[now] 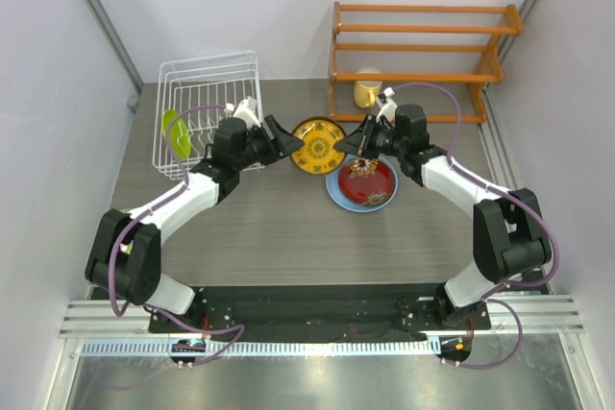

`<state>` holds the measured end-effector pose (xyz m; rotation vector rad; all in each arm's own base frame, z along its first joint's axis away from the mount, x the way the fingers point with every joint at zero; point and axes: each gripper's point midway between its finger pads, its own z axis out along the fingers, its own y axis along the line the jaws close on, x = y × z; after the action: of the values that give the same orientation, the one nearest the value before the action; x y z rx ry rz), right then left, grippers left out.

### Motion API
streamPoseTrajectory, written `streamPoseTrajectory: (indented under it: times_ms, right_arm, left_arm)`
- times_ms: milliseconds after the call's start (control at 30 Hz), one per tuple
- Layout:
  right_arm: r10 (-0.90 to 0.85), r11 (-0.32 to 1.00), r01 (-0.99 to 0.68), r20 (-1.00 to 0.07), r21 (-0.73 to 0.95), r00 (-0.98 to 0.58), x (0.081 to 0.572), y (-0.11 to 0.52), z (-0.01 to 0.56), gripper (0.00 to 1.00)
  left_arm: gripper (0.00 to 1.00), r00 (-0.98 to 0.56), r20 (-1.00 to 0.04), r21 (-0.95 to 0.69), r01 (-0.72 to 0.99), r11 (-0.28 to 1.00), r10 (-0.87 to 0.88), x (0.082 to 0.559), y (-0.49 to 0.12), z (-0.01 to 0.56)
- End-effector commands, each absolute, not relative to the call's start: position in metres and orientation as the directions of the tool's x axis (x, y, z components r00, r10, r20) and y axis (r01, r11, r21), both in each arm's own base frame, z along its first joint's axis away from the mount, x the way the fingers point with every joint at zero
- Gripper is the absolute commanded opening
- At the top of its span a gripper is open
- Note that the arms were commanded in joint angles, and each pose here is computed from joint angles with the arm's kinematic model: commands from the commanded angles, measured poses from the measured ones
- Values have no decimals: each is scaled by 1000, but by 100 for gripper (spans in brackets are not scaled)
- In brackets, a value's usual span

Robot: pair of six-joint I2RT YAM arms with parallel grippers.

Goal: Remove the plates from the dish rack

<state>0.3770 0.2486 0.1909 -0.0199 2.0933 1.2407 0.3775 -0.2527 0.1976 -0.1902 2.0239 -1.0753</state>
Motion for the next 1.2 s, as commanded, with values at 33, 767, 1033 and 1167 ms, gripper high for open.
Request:
streamPoseTrajectory:
  times_ms: [33,767,1033,1167]
  right_arm:
    - [319,709,-296,-666,640,-675,378,213,199,1]
    - [345,846,31,-503,532,-793,350,114,100,4]
    - [323,832,12,-466,554,-824,352,122,85,30]
    - [317,831,10,-458,556,-830,352,122,82,58]
  left_arm:
    - [77,-541,-723,-627,255,736,-429,388,-234,225]
    - [96,-145,-982,-68,-319,945,-120,355,-43,280]
    - [97,-146,-982,-68,-333,940,-123,355,-41,278]
    - [98,-152,-981,-59,-343,937,-118,356,-39,277]
